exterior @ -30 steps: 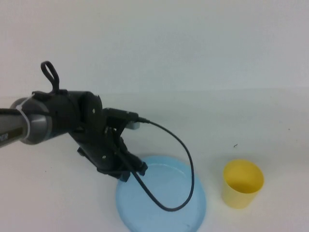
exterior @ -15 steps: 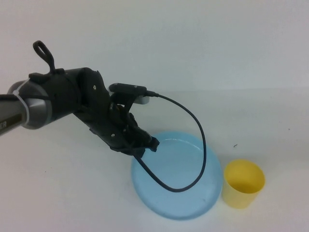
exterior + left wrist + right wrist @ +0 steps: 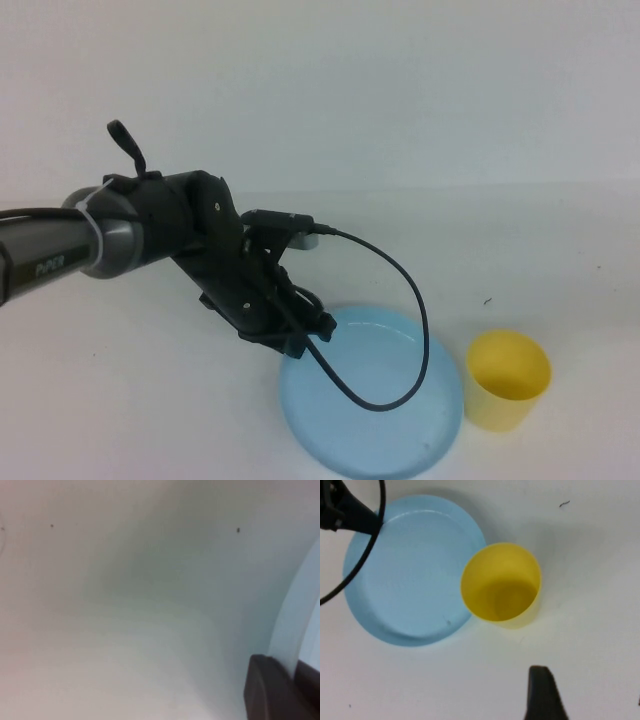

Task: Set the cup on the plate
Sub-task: Place the plate on the center of the table, then pick up the cup from the table

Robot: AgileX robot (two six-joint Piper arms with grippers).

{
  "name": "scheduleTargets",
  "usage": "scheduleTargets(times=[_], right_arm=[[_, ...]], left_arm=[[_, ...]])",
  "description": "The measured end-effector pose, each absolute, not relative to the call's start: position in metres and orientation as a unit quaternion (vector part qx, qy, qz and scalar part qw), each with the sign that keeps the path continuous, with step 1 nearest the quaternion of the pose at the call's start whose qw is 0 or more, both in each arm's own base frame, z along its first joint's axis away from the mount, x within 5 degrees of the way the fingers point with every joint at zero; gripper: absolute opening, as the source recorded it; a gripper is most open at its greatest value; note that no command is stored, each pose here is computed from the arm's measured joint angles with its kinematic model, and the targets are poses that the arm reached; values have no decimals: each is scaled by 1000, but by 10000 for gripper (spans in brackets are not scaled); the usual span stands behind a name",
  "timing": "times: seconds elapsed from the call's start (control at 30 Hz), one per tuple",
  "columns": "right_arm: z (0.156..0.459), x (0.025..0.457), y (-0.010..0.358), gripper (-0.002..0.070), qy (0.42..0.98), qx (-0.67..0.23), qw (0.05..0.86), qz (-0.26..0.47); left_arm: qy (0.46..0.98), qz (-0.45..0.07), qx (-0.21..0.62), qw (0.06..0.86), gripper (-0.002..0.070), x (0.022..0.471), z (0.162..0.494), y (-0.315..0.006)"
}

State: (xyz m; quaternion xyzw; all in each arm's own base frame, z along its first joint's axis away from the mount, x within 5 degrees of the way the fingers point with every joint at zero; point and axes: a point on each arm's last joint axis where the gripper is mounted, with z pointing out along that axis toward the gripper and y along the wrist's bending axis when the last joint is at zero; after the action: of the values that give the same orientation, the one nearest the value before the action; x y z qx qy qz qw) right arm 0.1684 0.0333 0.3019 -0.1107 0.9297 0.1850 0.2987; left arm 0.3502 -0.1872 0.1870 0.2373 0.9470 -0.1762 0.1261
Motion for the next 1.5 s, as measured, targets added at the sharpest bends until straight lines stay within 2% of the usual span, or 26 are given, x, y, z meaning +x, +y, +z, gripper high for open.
scheduleTargets(times=[0.07, 0.2, 0.27, 0.3, 0.37, 0.43, 0.6, 0.7, 0.83, 1.03, 1.23, 1.33, 1.5], right_arm=[[302, 169, 33, 400, 929, -110, 303, 183], [302, 171, 33, 400, 929, -115, 306, 175], [301, 171, 35, 400, 928, -126, 305, 171], [303, 172, 37, 400, 928, -132, 304, 170], [306, 174, 41, 400, 926, -146, 303, 169], [310, 178, 47, 400, 925, -162, 301, 167], [317, 197, 66, 400, 930, -206, 268, 146], [315, 217, 79, 400, 938, -219, 238, 121], [306, 244, 99, 400, 945, -246, 200, 76], [280, 277, 128, 399, 945, -286, 153, 39], [247, 301, 138, 399, 950, -289, 115, 27], [229, 308, 142, 399, 952, -291, 94, 22], [203, 318, 145, 397, 953, -295, 72, 12]], left_arm=[[945, -175, 242, 131, 119, 351, 186, -187], [944, -175, 246, 135, 351, 352, 187, -188], [944, -175, 248, 132, 412, 351, 188, -187], [943, -174, 250, 133, 414, 351, 190, -186], [940, -168, 258, 149, 372, 349, 202, -184], [933, -160, 269, 177, 293, 345, 222, -181], [888, -122, 292, 334, 3, 323, 311, -161], [841, -117, 283, 447, 1, 288, 371, -142], [798, -104, 282, 522, 1, 231, 412, -114], [776, -67, 290, 556, 1, 156, 406, -75], [742, -48, 232, 628, 1, 101, 392, -41], [732, -39, 217, 644, 1, 83, 387, -30], [758, -26, 222, 612, 1, 80, 379, -27]])
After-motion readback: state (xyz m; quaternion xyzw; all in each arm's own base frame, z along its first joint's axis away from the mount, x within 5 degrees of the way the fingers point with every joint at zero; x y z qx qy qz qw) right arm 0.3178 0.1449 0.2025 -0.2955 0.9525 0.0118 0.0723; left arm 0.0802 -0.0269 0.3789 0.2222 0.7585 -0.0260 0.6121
